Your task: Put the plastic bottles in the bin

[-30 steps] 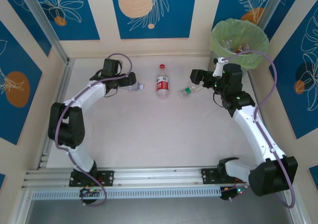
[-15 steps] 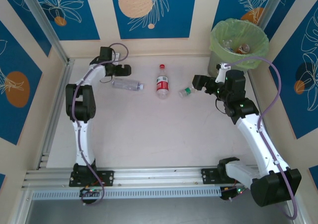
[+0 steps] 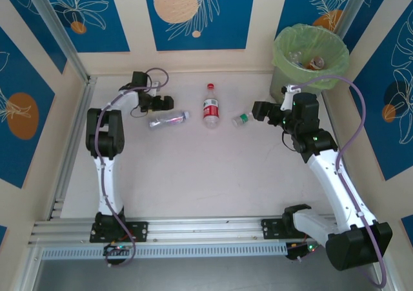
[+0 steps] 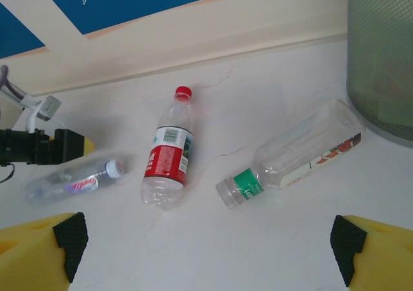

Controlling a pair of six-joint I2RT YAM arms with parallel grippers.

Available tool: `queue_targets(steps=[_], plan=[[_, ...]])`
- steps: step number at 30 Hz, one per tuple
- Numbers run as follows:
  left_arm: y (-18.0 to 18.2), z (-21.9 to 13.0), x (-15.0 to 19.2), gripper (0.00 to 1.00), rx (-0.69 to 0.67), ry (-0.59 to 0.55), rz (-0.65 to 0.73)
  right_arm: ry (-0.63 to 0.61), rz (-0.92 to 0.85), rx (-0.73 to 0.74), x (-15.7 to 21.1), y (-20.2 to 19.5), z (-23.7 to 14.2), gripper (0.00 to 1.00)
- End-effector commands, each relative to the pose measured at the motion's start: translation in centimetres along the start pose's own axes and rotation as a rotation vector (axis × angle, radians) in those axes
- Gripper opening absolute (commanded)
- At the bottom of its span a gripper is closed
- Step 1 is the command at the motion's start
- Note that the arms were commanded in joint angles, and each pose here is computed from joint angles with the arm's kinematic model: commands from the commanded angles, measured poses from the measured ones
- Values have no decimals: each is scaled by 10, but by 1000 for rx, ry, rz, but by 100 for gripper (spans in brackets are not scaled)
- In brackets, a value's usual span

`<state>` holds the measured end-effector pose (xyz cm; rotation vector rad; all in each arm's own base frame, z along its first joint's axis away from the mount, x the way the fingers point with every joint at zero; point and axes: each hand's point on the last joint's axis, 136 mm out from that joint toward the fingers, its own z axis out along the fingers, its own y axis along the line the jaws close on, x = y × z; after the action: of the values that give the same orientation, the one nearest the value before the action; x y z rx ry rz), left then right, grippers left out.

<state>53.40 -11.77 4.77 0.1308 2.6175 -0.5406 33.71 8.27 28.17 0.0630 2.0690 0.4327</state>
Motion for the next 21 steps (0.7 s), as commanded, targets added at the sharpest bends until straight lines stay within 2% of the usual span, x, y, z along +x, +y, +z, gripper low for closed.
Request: queue_targets(steps=[1, 4, 9, 15, 17, 21], plan=[[-21, -31, 4, 100, 61, -32, -33, -33, -40, 10, -13, 3, -8, 99], [-31, -40, 20, 100, 83, -54, -49, -35, -40, 10, -16, 4, -6, 99], [-47, -41, 57, 100, 108, -20, -71, -19, -22, 5, -14, 5, 1, 98], [-78, -64, 82, 100, 106, -25, -21, 18, -11, 4, -4, 6, 11, 98], [-92, -78, 89, 100, 100, -37, 29, 30, -9, 11, -2, 5, 14, 98], [-115, -101, 122, 100, -20, -37, 252, 44, -3, 25, 3, 2, 20, 98]])
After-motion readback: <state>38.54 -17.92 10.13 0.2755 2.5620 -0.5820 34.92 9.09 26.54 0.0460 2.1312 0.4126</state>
